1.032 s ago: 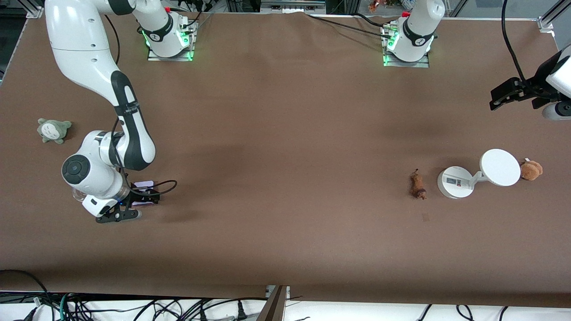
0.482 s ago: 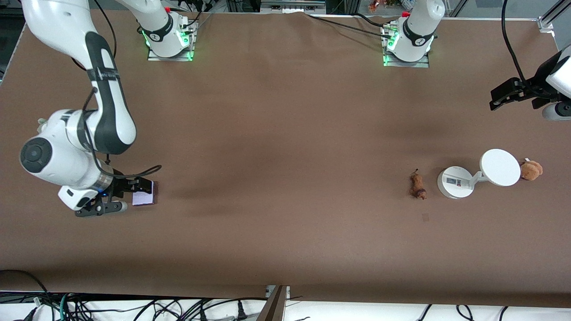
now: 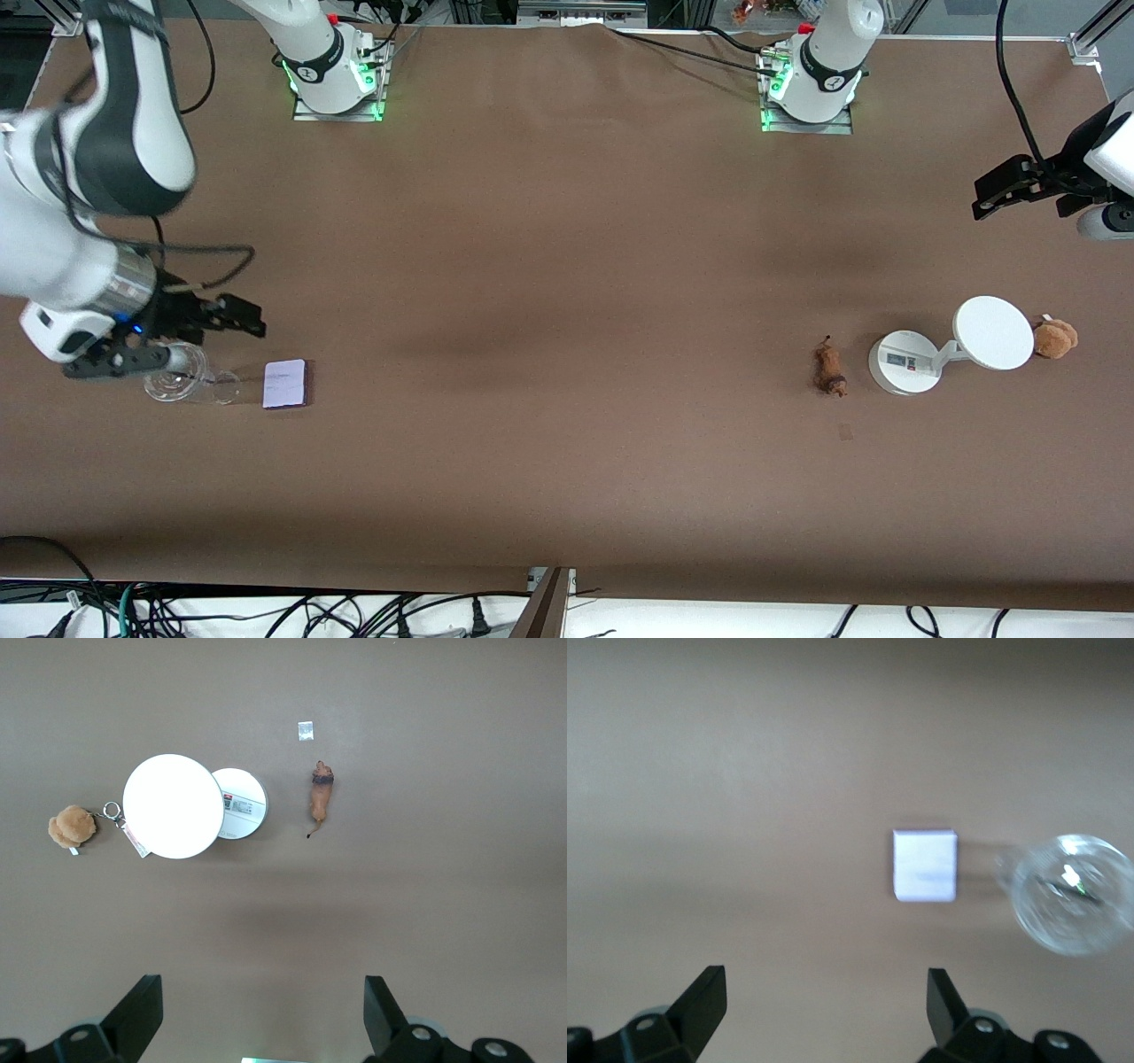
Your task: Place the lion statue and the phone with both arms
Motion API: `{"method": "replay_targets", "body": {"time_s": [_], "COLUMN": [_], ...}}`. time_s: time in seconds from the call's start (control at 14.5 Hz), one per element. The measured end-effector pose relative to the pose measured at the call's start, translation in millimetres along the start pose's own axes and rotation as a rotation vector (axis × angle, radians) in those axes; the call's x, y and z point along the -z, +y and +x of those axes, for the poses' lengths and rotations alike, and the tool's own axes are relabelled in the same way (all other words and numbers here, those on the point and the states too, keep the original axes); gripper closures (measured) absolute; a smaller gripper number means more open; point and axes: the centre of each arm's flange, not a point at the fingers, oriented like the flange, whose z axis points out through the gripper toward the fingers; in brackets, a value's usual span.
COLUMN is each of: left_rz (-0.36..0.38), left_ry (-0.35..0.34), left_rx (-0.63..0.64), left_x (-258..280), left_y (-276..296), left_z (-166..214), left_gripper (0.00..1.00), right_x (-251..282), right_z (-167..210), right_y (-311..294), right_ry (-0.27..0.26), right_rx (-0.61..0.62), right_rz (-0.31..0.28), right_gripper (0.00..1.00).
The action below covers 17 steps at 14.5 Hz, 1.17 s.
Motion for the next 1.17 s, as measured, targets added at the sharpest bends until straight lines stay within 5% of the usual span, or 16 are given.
{"method": "replay_targets", "body": {"time_s": [0.28, 0.62, 1.17], "left_rz": [0.000, 0.000, 0.000], "left_ry": [0.000, 0.000, 0.000], "left_rx": [0.000, 0.000, 0.000], "left_x": [0.0, -0.1, 0.0], "left_y": [-0.1, -0.1, -0.2], "left_z": [0.1, 0.1, 0.2], "left_gripper": [0.00, 0.00, 0.00], "right_x": [79.6, 94.3, 90.8], "right_z": [-32.7, -41.2, -85.5], "right_y": [-1.5, 3.1, 40.0], "right_ry": [-0.074, -0.122, -0.079], "right_rx": [-0.004, -0.023, -0.069], "right_rz": [-0.062, -0.098, -0.061], "right_gripper": [0.00, 0.00, 0.00]}}
